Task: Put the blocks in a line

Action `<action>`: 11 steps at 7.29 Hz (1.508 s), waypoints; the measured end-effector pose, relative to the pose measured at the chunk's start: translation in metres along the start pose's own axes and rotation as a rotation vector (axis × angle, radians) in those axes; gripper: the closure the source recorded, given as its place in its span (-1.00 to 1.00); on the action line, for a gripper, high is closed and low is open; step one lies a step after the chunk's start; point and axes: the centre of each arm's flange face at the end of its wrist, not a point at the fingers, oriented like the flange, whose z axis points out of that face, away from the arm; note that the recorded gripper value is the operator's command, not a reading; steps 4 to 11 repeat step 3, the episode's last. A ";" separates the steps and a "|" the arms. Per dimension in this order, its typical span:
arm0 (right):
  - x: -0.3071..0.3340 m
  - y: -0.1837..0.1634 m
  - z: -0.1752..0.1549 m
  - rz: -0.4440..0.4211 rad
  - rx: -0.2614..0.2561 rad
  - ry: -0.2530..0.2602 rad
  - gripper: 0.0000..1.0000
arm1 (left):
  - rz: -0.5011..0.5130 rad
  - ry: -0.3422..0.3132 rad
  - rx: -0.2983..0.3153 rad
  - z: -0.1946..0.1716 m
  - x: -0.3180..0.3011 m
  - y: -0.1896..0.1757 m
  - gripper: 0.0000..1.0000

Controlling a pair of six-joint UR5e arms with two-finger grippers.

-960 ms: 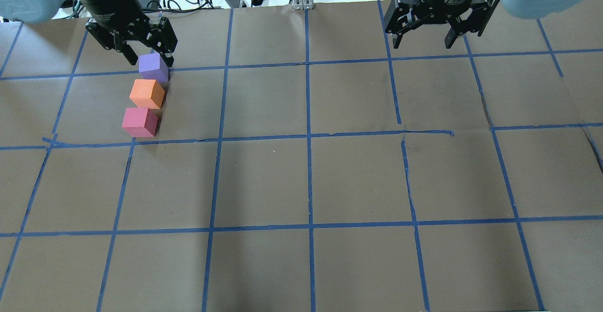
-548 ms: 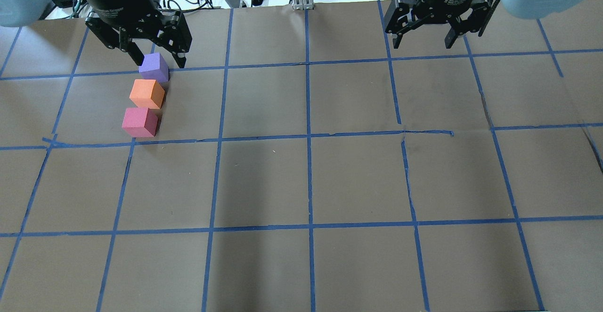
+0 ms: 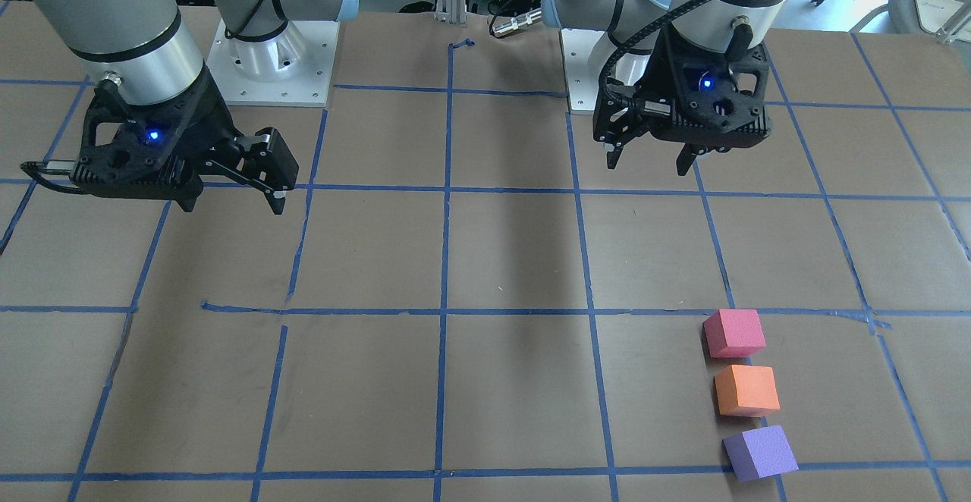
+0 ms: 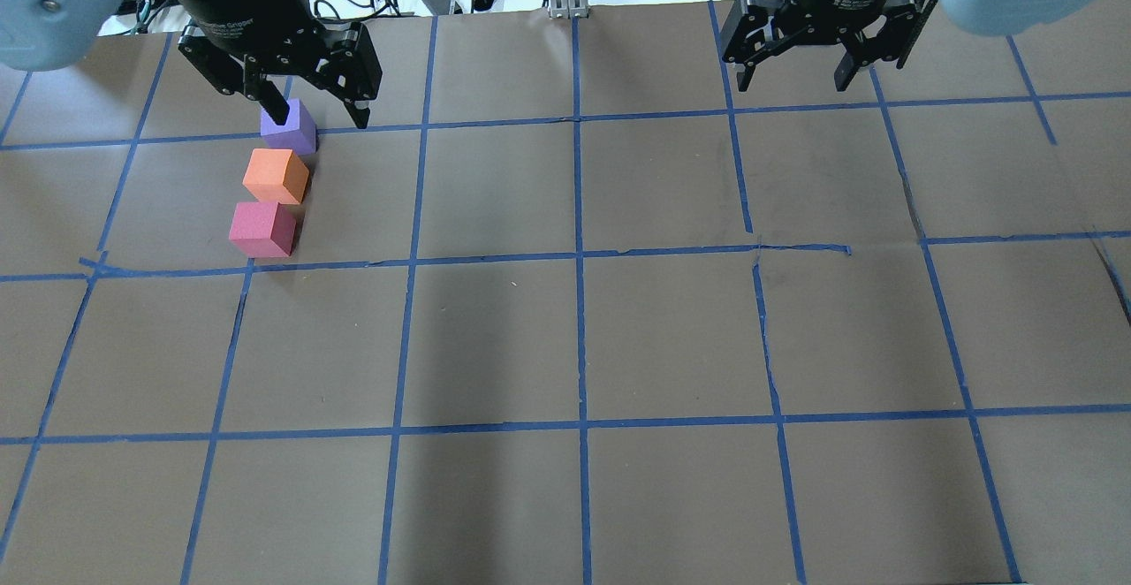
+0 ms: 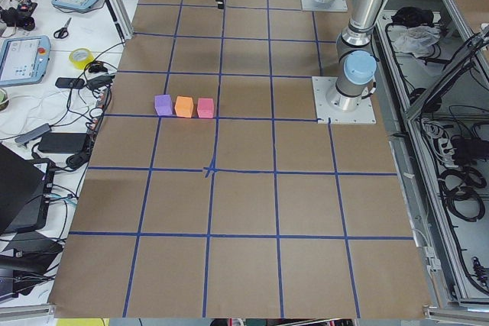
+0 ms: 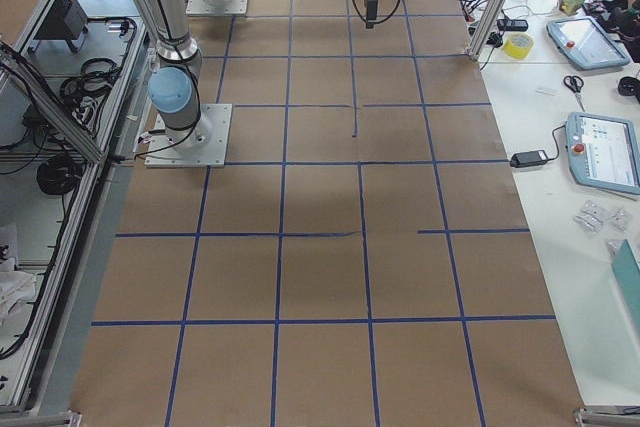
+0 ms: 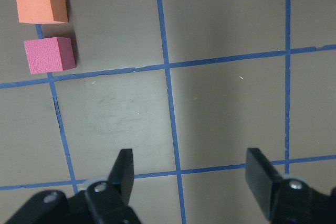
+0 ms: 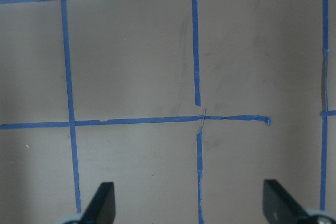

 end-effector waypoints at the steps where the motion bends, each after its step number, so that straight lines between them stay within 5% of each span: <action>1: 0.000 0.000 0.000 0.000 0.000 0.000 -1.00 | -0.003 0.000 0.008 -0.002 0.000 0.001 -0.76; 3: 0.000 0.000 0.000 0.000 0.000 -0.001 -1.00 | -0.004 -0.001 0.018 -0.003 0.001 0.004 -0.94; 11: 0.000 0.000 0.000 0.000 0.000 -0.001 -1.00 | -0.004 -0.001 0.018 -0.003 0.001 0.004 -0.94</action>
